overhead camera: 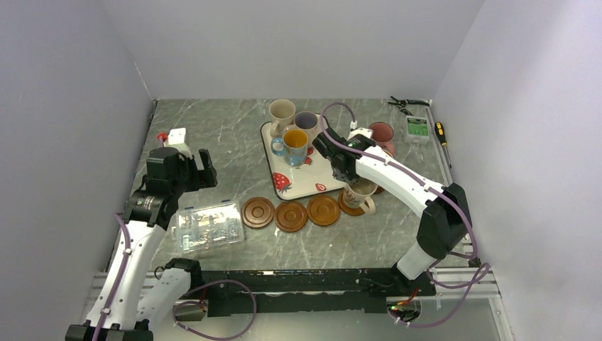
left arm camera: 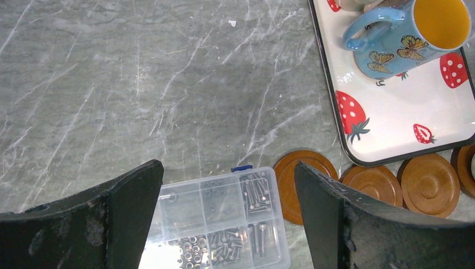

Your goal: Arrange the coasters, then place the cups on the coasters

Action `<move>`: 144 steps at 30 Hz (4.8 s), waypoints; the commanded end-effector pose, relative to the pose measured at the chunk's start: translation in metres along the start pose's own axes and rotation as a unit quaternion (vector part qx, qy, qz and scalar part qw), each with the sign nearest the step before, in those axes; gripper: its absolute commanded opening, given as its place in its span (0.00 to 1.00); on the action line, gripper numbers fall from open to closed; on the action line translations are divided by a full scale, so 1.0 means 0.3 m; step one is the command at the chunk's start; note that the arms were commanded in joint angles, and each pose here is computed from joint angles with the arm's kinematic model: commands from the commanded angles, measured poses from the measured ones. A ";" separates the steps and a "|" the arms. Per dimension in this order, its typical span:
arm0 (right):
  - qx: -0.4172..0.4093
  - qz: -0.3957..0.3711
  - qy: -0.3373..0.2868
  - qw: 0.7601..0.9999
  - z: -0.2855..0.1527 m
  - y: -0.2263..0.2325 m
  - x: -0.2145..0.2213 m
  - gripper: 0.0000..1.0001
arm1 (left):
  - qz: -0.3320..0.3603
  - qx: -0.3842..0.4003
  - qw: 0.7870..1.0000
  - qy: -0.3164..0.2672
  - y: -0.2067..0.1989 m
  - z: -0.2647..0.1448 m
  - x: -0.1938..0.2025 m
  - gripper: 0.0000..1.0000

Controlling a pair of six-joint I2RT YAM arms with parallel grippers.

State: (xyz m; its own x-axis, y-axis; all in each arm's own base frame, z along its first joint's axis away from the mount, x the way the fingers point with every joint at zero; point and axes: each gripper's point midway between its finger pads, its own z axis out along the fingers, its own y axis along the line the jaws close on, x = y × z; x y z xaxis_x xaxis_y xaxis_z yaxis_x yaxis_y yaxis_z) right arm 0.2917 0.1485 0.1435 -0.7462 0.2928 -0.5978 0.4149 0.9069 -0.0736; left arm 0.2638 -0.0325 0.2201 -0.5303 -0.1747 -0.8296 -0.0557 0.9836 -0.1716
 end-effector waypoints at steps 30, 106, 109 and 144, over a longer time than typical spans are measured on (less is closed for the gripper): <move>0.020 0.001 -0.014 1.000 0.015 -0.035 -0.045 0.31 | 0.001 0.004 1.000 -0.024 -0.012 -0.022 -0.052 0.94; -0.207 -0.116 -0.125 0.963 0.099 0.647 -0.362 0.00 | 0.002 0.009 0.999 -0.032 -0.019 -0.024 -0.057 0.94; -0.246 -0.131 -0.152 0.948 0.019 0.637 -0.394 0.00 | 0.002 0.007 1.000 -0.031 -0.018 -0.022 -0.056 0.94; -0.477 -0.528 -0.127 0.691 -0.254 0.290 0.043 0.00 | 0.005 0.021 0.999 -0.035 -0.032 -0.031 -0.059 0.94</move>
State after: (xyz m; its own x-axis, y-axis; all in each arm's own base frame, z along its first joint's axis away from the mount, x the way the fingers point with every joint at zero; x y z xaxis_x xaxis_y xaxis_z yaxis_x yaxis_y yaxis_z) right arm 0.2813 0.2372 0.1696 -0.3063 -0.6548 -0.6910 -0.8590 0.5029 -0.0958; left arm 0.2621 -0.0376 0.2267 -0.5129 -0.1685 -0.8418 -0.0274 0.9833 -0.1801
